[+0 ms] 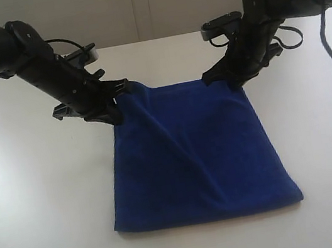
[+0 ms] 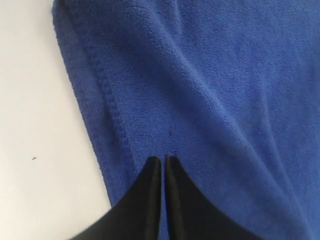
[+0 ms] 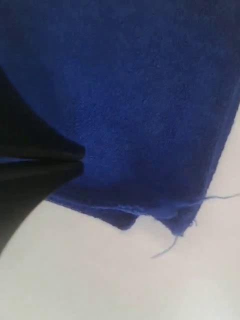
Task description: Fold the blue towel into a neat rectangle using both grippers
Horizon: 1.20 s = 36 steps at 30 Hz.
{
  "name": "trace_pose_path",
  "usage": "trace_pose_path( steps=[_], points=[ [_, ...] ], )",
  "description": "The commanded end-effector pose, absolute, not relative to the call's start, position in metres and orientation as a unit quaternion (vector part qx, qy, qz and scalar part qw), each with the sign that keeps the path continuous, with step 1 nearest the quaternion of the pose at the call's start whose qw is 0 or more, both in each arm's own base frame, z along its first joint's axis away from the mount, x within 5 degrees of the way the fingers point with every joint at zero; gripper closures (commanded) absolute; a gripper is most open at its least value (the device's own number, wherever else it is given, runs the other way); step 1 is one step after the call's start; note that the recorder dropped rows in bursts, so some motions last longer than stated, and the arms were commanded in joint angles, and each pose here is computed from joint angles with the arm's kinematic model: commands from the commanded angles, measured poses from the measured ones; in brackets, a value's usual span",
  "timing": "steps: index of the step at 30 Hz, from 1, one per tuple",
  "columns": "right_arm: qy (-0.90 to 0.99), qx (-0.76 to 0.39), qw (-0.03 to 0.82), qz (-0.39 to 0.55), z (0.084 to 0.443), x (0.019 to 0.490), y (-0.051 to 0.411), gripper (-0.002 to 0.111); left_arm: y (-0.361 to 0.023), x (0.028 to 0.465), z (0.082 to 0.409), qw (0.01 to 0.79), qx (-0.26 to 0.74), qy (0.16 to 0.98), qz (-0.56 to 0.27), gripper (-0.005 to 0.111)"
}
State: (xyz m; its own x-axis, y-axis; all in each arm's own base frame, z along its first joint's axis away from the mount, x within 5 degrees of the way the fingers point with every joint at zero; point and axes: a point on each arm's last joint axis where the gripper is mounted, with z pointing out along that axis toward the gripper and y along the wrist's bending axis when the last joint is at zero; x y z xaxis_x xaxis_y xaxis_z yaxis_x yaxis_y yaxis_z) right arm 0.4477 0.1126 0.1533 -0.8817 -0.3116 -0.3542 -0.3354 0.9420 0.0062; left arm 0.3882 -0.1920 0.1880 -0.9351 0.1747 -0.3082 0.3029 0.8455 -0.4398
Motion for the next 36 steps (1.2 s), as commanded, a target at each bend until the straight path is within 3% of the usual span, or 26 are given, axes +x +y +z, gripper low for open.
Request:
trace_pose_path(
  steps=[1, 5, 17, 36],
  points=[
    [0.971, -0.16, 0.175, 0.031, 0.148, 0.451, 0.108, 0.108, -0.193, 0.392, 0.177, 0.121, 0.111, 0.954, -0.251, 0.078],
    [0.97, -0.159, 0.18, 0.031, 0.148, 0.451, 0.108, 0.108, -0.193, 0.397, 0.171, 0.135, 0.107, 0.954, -0.247, 0.066],
    [0.968, -0.159, 0.192, 0.031, 0.148, 0.454, 0.108, 0.108, -0.197, 0.402, 0.153, 0.139, 0.102, 0.951, -0.257, 0.066],
    [0.969, -0.157, 0.189, 0.031, 0.138, 0.455, 0.108, 0.108, -0.196, 0.404, 0.153, 0.147, 0.097, 0.951, -0.255, 0.067]
  ],
)
